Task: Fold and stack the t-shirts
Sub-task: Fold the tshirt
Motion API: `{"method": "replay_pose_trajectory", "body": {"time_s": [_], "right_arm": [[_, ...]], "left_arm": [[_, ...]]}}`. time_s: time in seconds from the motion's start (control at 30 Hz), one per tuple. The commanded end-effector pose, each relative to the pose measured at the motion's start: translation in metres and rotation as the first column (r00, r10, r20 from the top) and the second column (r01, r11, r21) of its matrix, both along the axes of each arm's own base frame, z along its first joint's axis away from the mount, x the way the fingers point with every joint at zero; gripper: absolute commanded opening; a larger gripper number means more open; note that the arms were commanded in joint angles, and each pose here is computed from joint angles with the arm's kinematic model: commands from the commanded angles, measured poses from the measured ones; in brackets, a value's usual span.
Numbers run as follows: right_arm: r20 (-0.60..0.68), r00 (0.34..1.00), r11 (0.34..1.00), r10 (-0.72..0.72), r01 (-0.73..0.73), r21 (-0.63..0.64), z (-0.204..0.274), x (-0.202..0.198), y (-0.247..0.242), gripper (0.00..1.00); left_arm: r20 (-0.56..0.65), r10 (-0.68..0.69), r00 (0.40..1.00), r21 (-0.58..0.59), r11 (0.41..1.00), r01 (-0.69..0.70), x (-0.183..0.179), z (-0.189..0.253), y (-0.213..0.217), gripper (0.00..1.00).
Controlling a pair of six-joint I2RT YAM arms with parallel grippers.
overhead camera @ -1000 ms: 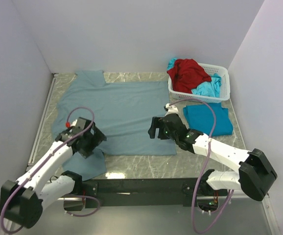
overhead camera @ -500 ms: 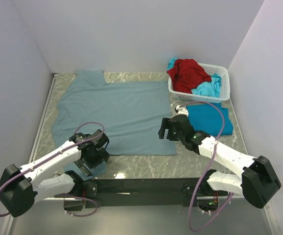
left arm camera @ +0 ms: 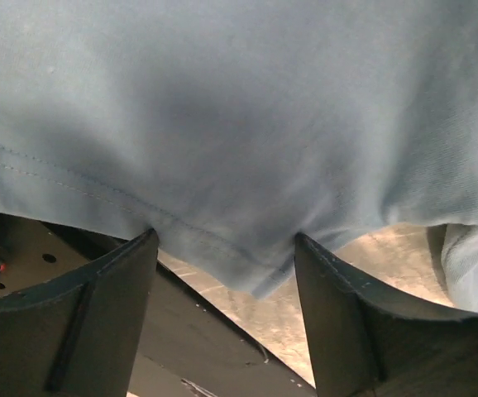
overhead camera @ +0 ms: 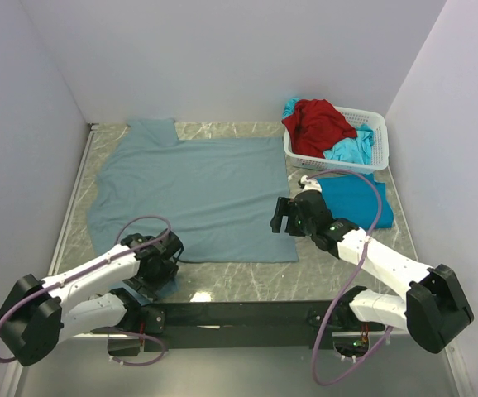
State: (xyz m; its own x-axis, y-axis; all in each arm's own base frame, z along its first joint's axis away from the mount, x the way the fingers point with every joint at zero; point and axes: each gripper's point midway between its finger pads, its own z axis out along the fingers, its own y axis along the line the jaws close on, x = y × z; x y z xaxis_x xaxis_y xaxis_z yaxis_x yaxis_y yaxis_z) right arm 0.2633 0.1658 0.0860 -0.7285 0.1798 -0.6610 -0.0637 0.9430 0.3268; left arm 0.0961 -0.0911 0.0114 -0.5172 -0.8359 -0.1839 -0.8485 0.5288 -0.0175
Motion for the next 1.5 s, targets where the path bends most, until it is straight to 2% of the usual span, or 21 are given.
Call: {"method": "replay_pose_trajectory", "body": {"time_s": [0.0, 0.07, 0.17, 0.43, 0.47, 0.53, 0.73, 0.83, 1.03, 1.2, 1.47], "right_arm": [[0.009, 1.0, 1.0, 0.011, -0.011, 0.001, 0.003, 0.004, -0.001, 0.91], [0.006, 1.0, 1.0, 0.009, -0.009, -0.002, 0.003, 0.006, -0.002, 0.91], [0.0, 1.0, 1.0, 0.008, -0.008, -0.008, 0.002, 0.007, -0.003, 0.91], [-0.044, 0.999, 0.999, -0.026, 0.025, -0.021, -0.007, 0.002, -0.011, 0.91], [-0.051, 0.998, 0.999, -0.034, 0.033, -0.021, -0.008, 0.0, -0.013, 0.91], [-0.085, 0.996, 1.0, -0.026, 0.025, -0.019, -0.012, -0.009, -0.013, 0.9], [-0.199, 0.977, 0.996, -0.08, 0.071, -0.048, -0.036, -0.041, -0.03, 0.88], [-0.236, 0.969, 0.997, -0.079, 0.076, -0.025, -0.044, -0.055, -0.03, 0.85], [-0.296, 0.952, 0.997, -0.08, 0.083, -0.001, -0.061, -0.068, -0.027, 0.79], [-0.339, 0.939, 0.998, -0.055, 0.063, 0.014, -0.068, -0.074, -0.019, 0.71], [-0.382, 0.919, 0.995, -0.098, 0.093, -0.031, -0.08, -0.084, -0.028, 0.53]], "left_arm": [[0.04, 0.065, 0.997, -0.014, 0.998, -0.064, 0.008, -0.007, -0.003, 0.72], [0.036, 0.091, 0.995, -0.032, 0.995, -0.09, 0.004, -0.018, -0.003, 0.64], [0.035, 0.1, 0.994, -0.042, 0.994, -0.099, 0.001, -0.023, -0.002, 0.41], [0.059, 0.092, 0.994, -0.091, 0.992, -0.087, 0.001, -0.014, -0.006, 0.22], [0.057, 0.083, 0.995, -0.087, 0.993, -0.078, 0.001, -0.012, -0.006, 0.11], [0.047, 0.05, 0.998, -0.072, 0.996, -0.046, 0.002, -0.004, -0.007, 0.02], [0.004, -0.059, 0.998, -0.023, 0.998, 0.059, 0.004, 0.01, -0.008, 0.01], [-0.014, -0.1, 0.995, -0.026, 0.995, 0.099, 0.003, 0.015, -0.01, 0.01], [-0.046, -0.115, 0.992, 0.024, 0.993, 0.116, -0.005, 0.03, 0.001, 0.01], [-0.089, -0.155, 0.984, 0.001, 0.988, 0.155, -0.014, 0.028, 0.0, 0.01], [-0.072, -0.177, 0.981, 0.011, 0.984, 0.179, -0.01, 0.032, 0.001, 0.01]]}}
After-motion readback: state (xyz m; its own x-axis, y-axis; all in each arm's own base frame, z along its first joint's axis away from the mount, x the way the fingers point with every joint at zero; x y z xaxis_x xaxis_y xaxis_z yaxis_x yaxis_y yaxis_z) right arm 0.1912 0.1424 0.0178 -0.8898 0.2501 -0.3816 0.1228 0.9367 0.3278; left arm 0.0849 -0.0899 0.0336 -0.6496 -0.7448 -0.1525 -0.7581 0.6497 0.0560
